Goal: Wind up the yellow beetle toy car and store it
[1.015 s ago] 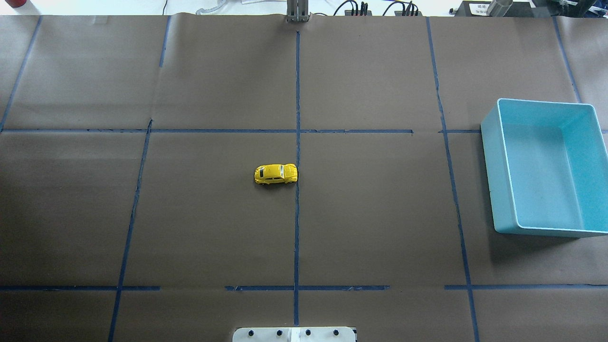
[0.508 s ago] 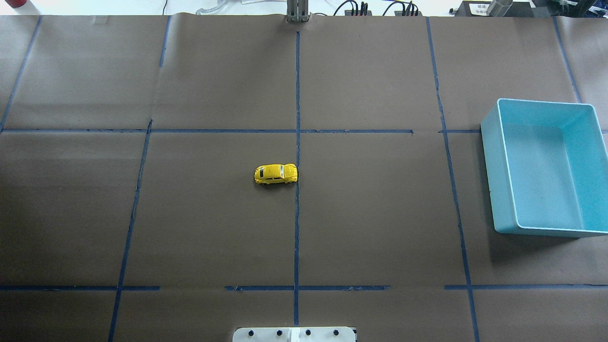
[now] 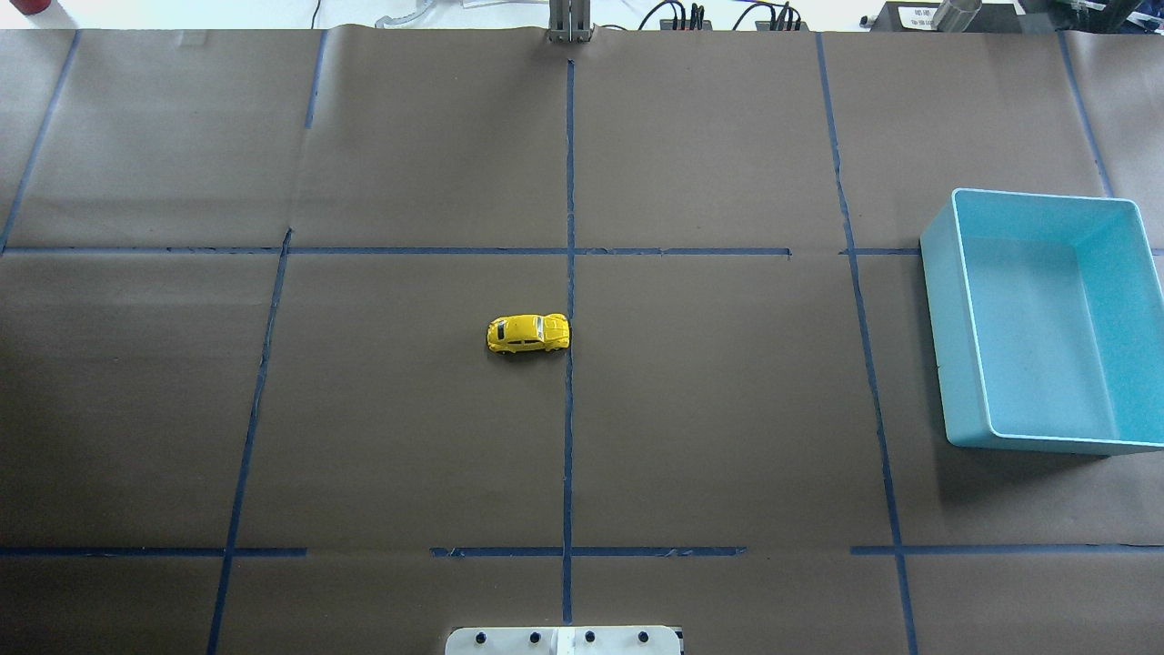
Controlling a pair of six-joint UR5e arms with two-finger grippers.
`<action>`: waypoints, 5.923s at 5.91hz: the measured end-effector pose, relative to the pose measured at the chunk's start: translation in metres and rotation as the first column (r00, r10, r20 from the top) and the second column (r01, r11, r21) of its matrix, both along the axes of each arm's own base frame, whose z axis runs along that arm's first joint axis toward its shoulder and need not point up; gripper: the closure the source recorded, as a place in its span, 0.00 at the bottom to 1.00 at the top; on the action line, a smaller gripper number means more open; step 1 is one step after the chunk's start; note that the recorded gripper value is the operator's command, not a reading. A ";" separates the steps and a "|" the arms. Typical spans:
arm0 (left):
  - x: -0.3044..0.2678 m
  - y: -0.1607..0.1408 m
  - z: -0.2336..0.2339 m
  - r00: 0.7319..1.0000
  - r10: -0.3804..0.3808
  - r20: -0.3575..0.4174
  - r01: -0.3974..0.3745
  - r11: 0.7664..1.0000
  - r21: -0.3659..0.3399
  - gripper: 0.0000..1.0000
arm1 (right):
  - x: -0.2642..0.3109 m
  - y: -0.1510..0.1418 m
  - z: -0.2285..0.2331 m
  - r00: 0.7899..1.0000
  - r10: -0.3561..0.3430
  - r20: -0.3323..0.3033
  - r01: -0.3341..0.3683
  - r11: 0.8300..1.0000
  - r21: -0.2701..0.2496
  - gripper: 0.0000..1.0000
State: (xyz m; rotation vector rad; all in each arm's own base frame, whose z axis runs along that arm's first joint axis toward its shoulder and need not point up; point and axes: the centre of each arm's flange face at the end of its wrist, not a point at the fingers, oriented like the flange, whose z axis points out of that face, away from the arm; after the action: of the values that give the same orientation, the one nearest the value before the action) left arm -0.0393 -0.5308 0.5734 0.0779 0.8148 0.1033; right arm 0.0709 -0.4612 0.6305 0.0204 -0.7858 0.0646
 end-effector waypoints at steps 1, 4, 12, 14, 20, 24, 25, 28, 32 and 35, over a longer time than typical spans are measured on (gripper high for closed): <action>0.051 -0.018 -0.052 0.996 0.089 -0.004 -0.088 0.990 0.110 0.00 | 0.000 0.000 0.001 1.000 0.000 -0.001 0.000 1.000 -0.001 0.00; 0.218 -0.051 -0.211 0.937 0.349 -0.014 -0.316 0.865 0.391 0.00 | 0.000 0.001 0.001 1.000 0.000 -0.002 0.000 1.000 -0.002 0.00; 0.548 0.005 -0.472 0.674 0.737 0.052 -0.561 0.465 0.685 0.00 | 0.000 0.002 0.002 1.000 0.000 -0.003 0.000 1.000 -0.005 0.00; 0.587 0.018 -0.497 0.625 0.748 0.223 -0.668 0.364 0.649 0.00 | 0.000 0.003 0.002 1.000 0.000 -0.003 0.000 1.000 -0.006 0.00; 0.669 0.037 -0.466 0.500 0.638 0.586 -0.824 0.144 0.547 0.00 | 0.000 0.003 0.003 1.000 -0.001 -0.003 0.001 1.000 -0.007 0.00; 0.693 0.032 -0.419 0.514 0.678 0.526 -0.802 0.163 0.575 0.00 | 0.000 0.005 0.004 1.000 -0.001 -0.004 0.001 1.000 -0.009 0.00; 0.693 0.032 -0.411 0.513 0.683 0.520 -0.803 0.168 0.571 0.00 | 0.000 0.005 0.005 1.000 -0.001 -0.004 0.001 1.000 -0.010 0.00; 0.695 0.034 -0.396 0.507 0.688 0.520 -0.806 0.164 0.568 0.48 | 0.000 0.008 0.004 1.000 -0.001 -0.001 0.001 1.000 -0.009 0.00; 0.682 0.024 -0.404 0.517 0.752 0.408 -0.762 0.187 0.620 0.96 | -0.001 0.042 -0.006 1.000 -0.001 0.001 0.001 1.000 0.001 0.00; 0.671 0.020 -0.442 0.587 0.726 0.358 -0.622 0.121 0.774 1.00 | 0.000 0.039 -0.006 1.000 0.000 -0.003 0.001 1.000 0.003 0.00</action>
State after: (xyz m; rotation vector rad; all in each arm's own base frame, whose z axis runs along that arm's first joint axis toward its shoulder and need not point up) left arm 0.6314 -0.5106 0.1311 0.6832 0.7757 1.4733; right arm 0.0706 -0.4220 0.6240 0.0236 -0.7832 0.0627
